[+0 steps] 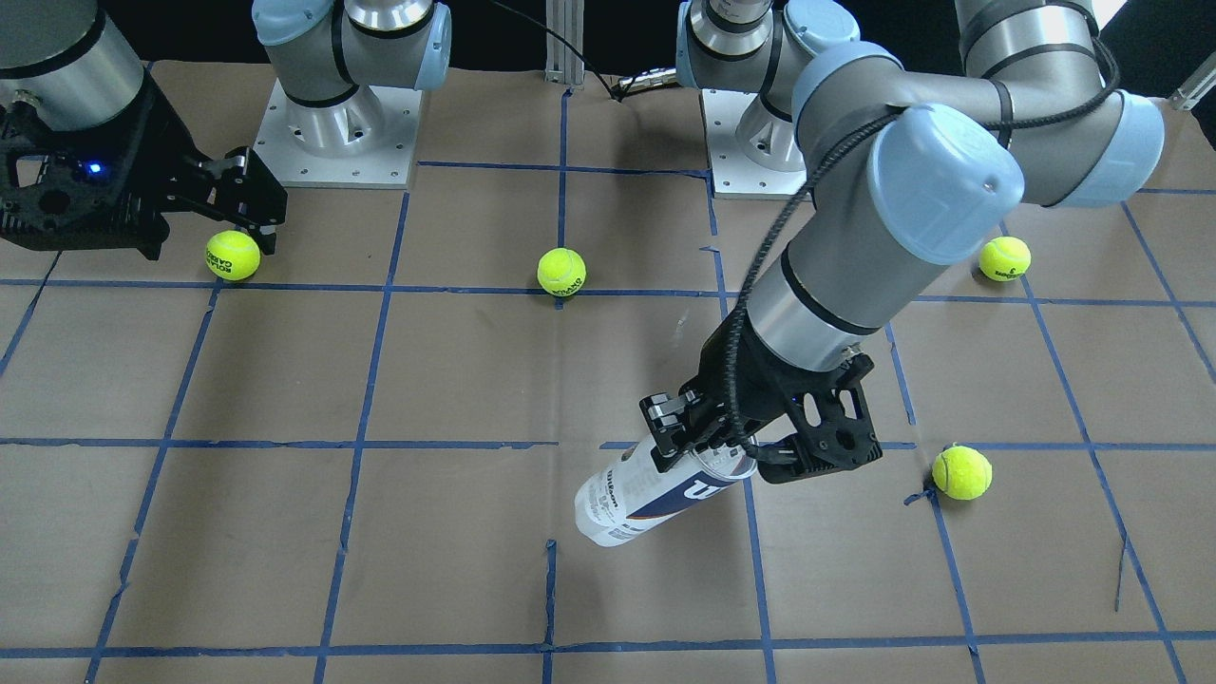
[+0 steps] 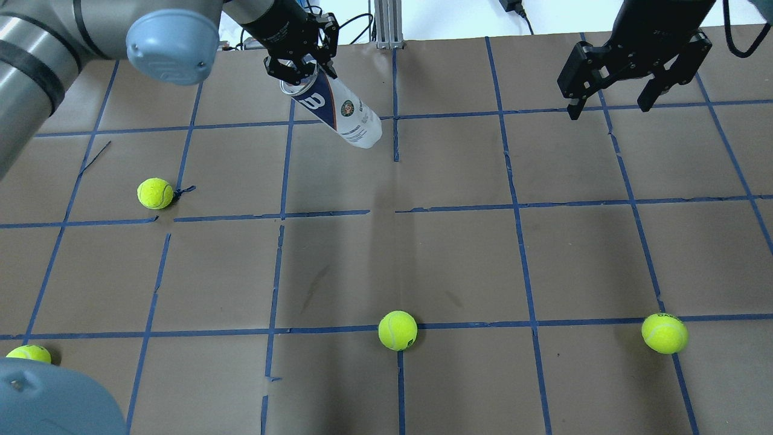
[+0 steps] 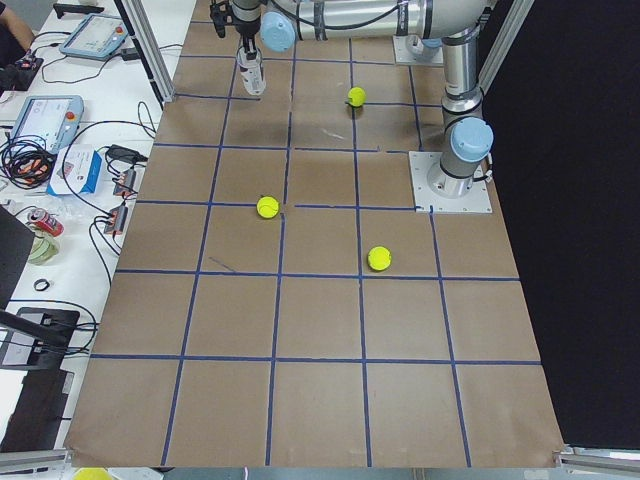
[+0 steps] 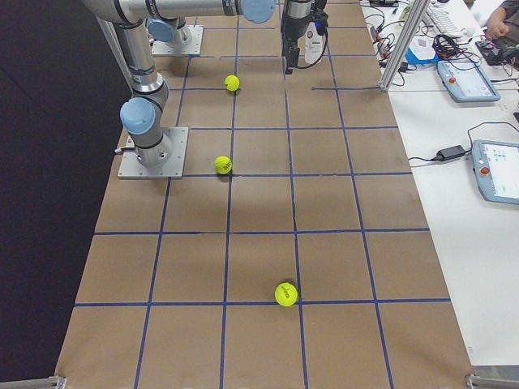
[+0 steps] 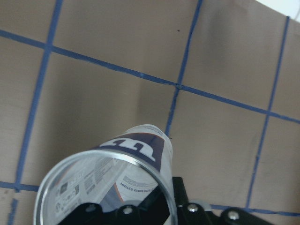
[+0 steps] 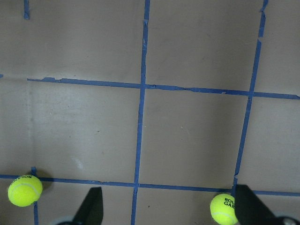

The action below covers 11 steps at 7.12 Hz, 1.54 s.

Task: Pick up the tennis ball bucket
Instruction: 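Set the can upright on the table and release it with the left gripper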

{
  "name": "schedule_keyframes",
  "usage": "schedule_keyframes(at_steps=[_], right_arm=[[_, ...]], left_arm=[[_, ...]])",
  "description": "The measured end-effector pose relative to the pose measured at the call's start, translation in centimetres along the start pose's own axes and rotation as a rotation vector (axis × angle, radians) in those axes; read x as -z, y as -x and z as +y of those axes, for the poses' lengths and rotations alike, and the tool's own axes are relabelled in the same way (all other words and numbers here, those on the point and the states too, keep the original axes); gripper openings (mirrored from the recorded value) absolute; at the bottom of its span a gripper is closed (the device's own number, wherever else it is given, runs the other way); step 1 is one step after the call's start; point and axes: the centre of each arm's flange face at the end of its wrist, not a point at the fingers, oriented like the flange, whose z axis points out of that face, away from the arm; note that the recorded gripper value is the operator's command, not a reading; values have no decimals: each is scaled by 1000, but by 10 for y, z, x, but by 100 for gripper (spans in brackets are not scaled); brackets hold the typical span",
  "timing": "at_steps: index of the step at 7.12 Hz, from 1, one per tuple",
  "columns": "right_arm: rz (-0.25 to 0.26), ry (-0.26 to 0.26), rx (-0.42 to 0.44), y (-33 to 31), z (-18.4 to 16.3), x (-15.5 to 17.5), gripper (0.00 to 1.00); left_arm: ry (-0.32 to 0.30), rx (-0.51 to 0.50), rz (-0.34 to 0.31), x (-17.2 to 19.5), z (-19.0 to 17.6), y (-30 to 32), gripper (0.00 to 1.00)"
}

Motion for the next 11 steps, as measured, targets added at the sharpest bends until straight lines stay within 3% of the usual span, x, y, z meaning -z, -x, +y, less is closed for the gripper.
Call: schedule_keyframes(at_steps=[1,2,5,6,7,8,11], right_arm=[[3,-22,-3,2,-4,-1,100],[3,-42,-3,5,-8,-3,100],[-39,-115,-15,16,-11,11,100],[-57,-123,-9,22,-10,14,100],[-62,-121,-5,26,-7,17,100],[-61,-106,-3,26,-5,15,100],[-44,-85,-8,23,-8,6,100]], left_arm=[[-8,-116,-135,-3,2,-17,0],[-18,-204,-228,-10,4,-31,0],[8,-291,-296,-55,3,-47,2],[19,-307,-300,-70,2,-50,9],[18,-316,-299,-79,0,-52,27],[17,-318,-297,-84,-1,-52,52],[12,-315,-295,-82,-1,-52,87]])
